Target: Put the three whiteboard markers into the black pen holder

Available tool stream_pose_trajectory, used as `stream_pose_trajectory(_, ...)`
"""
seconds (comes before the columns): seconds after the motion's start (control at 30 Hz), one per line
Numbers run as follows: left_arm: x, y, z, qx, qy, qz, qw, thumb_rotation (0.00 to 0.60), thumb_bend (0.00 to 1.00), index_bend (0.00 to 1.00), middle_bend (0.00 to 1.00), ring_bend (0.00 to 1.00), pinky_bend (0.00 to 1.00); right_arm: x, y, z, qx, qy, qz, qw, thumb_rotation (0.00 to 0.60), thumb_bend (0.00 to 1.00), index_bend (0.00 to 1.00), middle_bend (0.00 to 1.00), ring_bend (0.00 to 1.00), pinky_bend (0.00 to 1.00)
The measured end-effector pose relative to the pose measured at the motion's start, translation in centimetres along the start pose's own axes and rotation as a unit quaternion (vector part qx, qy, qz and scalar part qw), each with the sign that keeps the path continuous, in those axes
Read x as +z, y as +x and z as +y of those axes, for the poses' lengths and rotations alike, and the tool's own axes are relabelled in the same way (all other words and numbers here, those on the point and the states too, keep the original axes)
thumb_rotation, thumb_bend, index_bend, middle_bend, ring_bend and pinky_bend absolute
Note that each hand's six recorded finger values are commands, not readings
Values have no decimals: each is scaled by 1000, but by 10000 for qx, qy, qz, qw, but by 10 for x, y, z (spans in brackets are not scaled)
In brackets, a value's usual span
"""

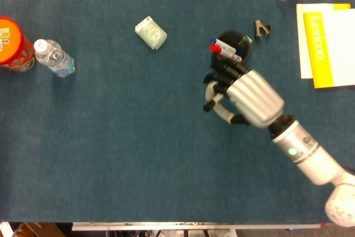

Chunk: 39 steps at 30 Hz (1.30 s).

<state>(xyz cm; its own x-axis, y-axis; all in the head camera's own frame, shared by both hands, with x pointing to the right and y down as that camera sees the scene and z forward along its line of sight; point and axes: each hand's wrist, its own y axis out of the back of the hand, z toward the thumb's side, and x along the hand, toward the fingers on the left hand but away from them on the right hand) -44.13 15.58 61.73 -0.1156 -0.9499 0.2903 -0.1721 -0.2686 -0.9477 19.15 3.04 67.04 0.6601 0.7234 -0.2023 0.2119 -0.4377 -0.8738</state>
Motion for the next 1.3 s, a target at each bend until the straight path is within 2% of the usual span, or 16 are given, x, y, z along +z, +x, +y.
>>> stream_pose_trajectory(0.13, 2, 0, 0, -6, -3, -23, 10000, 600, 420, 218, 211, 215, 163, -7, -6, 34, -461, -619, -111, 9970, 600, 350, 579, 365, 184, 164)
stream_pose_trajectory(0.33, 3, -1, 0, -18, 14, -6, 10000, 600, 420, 218, 211, 215, 163, -29, -15, 51, -671, -1308, -412, 9883, 600, 340, 579, 365, 184, 172)
stream_pose_trajectory(0.67, 3, -2, -2, -64, 49, 34, 10000, 600, 420, 218, 211, 216, 163, -78, -28, 38, -703, -1710, -1081, 9768, 600, 337, 579, 362, 187, 171)
stream_pose_trajectory(0.9, 5, -1, -3, -77, 57, 27, 10000, 600, 420, 218, 211, 215, 163, -96, -36, 25, -634, -1968, -1297, 9698, 600, 332, 572, 342, 153, 109)
stream_pose_trajectory(1.0, 4, -1, -3, -78, 65, 34, 9999, 600, 420, 218, 211, 215, 163, -100, -40, 18, -548, -2064, -1319, 9680, 600, 308, 481, 314, 120, 86)
stream_pose_trajectory(1.17, 4, -1, -4, -90, 70, 52, 9999, 600, 420, 218, 211, 215, 163, -100, -43, 9, -332, -2177, -1262, 9673, 600, 265, 166, 172, 7, 2)
stream_pose_trajectory(1.23, 4, -1, -4, -99, 67, 51, 9999, 600, 420, 218, 211, 215, 163, -100, -42, 8, -263, -2146, -1225, 9686, 600, 261, 64, 134, 0, 0)
stream_pose_trajectory(1.3, 4, 0, -5, -102, 65, 45, 9999, 600, 420, 218, 211, 216, 163, -100, -41, 9, -248, -2109, -1190, 9699, 600, 261, 8, 119, 0, 0)
